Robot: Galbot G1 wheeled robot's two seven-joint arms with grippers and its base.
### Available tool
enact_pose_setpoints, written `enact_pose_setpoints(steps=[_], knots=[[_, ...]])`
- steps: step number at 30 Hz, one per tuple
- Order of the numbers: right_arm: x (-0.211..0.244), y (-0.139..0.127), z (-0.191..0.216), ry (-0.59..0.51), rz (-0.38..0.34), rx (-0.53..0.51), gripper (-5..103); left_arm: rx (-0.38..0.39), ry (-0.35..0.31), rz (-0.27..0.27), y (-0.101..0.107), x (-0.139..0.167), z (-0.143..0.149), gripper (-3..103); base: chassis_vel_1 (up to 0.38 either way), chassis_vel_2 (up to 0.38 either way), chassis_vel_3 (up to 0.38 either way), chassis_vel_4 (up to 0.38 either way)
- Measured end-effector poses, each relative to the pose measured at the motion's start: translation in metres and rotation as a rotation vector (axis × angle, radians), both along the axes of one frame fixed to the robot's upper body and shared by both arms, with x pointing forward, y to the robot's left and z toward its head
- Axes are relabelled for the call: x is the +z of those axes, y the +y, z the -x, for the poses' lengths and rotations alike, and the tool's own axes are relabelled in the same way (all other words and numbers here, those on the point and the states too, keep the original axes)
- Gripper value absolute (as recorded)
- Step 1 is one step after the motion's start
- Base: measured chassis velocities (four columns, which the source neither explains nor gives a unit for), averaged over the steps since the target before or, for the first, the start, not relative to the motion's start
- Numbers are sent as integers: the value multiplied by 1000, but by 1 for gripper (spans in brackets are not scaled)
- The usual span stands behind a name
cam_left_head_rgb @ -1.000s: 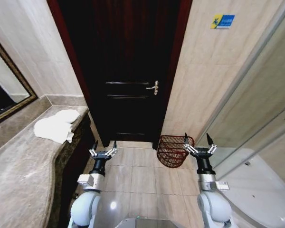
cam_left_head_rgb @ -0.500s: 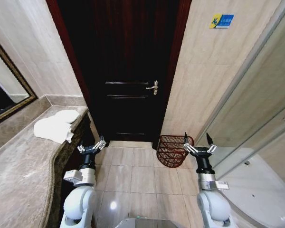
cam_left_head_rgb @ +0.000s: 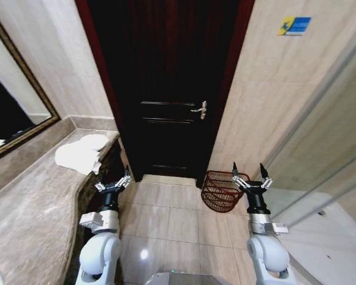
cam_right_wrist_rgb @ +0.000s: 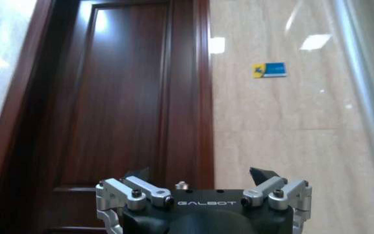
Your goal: Discard the used towel into the hamper.
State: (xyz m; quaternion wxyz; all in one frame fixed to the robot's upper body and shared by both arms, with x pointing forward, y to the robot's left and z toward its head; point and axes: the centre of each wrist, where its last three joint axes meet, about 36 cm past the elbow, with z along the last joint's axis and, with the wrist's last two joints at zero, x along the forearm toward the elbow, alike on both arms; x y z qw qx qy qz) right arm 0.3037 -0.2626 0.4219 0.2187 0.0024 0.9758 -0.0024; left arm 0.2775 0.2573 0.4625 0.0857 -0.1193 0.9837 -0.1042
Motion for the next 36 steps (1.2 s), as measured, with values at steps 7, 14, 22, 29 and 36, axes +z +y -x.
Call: enact_pose_setpoints(steps=[7, 14, 22, 29, 36], knots=[[0, 7, -7, -15, -33, 12, 100, 27, 11, 3, 8, 7, 4, 100, 80, 91, 89, 94], [8, -2, -25, -14, -2, 75, 100, 60, 20, -38, 12, 6, -2, 100, 129, 123, 118, 125], [7, 6, -25, -47, -56, 196, 100, 57, 58, -116, 7, -8, 2, 100, 72, 78, 85, 65], [10, 11, -27, -27, -24, 224, 100, 8, 111, -75, -8, -15, 2, 100, 0, 0, 0, 0], [13, 12, -25, -37, 10, 267, 100, 29, 245, -93, -6, -19, 1, 99, 0, 0, 0, 0]])
